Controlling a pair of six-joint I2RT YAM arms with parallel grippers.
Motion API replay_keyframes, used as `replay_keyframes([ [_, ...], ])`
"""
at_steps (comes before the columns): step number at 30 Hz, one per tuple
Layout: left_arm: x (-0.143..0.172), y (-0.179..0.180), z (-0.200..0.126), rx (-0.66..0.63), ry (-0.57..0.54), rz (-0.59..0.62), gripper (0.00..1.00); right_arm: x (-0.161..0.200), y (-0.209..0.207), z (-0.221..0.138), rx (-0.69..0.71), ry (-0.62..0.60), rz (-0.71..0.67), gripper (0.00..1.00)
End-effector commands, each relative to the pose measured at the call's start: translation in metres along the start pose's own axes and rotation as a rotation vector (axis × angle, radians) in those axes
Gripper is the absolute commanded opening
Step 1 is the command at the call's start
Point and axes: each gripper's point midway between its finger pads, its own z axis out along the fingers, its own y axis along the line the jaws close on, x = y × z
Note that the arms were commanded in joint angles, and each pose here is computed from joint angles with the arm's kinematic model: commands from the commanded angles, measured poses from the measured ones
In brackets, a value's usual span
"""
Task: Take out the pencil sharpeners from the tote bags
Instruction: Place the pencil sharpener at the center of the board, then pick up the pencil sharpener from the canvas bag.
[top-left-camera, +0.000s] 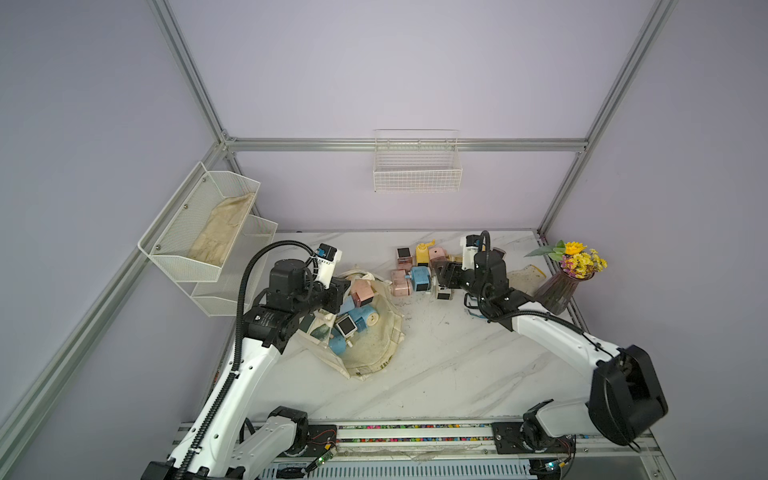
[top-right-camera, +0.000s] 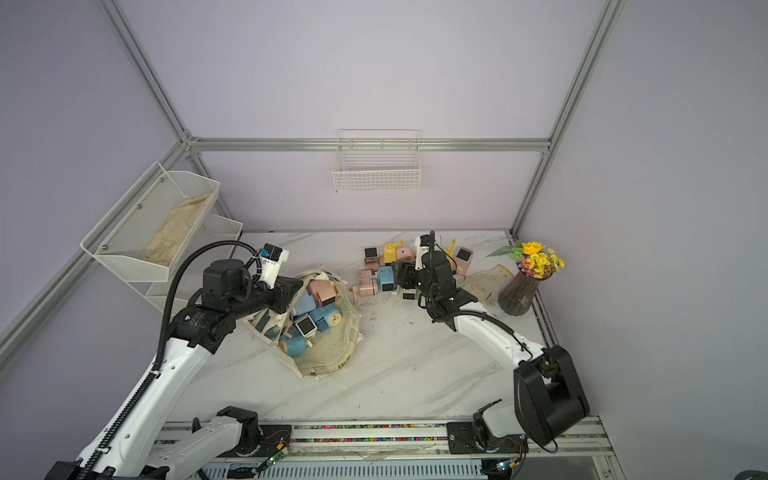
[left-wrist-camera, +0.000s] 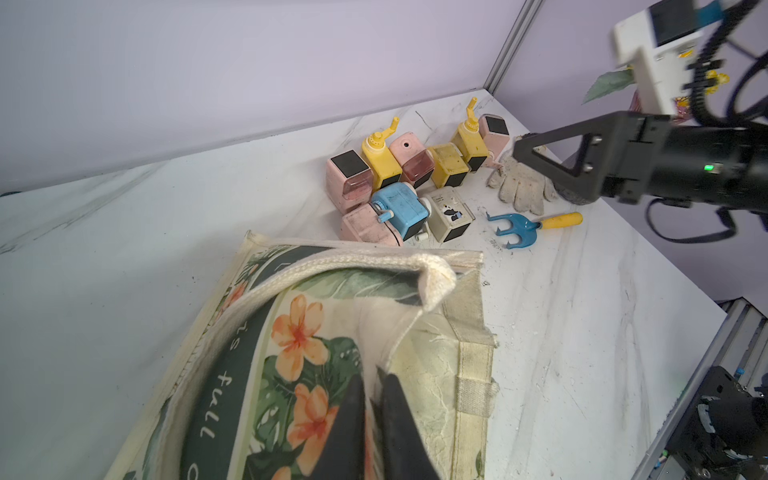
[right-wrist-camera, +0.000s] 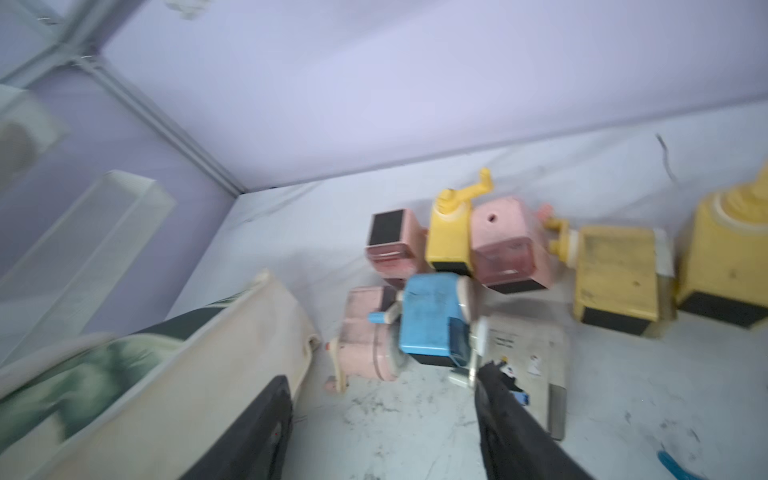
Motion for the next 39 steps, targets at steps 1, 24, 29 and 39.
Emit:
replay_keyframes([
  [1,0.0,0.003,-0.002,-0.013,-0.016,-0.001,0.07,-0.004,0.094,-0.037,-0.282,-0.056,-0.111,0.67],
  [24,-0.006,0.002,-0.008,-0.009,-0.018,-0.021,0.02,0.21,0.221,0.026,-0.339,0.245,-0.146,0.75],
  [29,-0.004,0.003,-0.006,-0.014,-0.01,-0.023,0.02,0.224,0.202,0.06,-0.199,0.23,-0.228,0.86],
  [39,-0.002,0.005,-0.001,-0.017,0.003,-0.027,0.03,0.239,0.176,0.101,-0.077,0.241,-0.289,0.87],
])
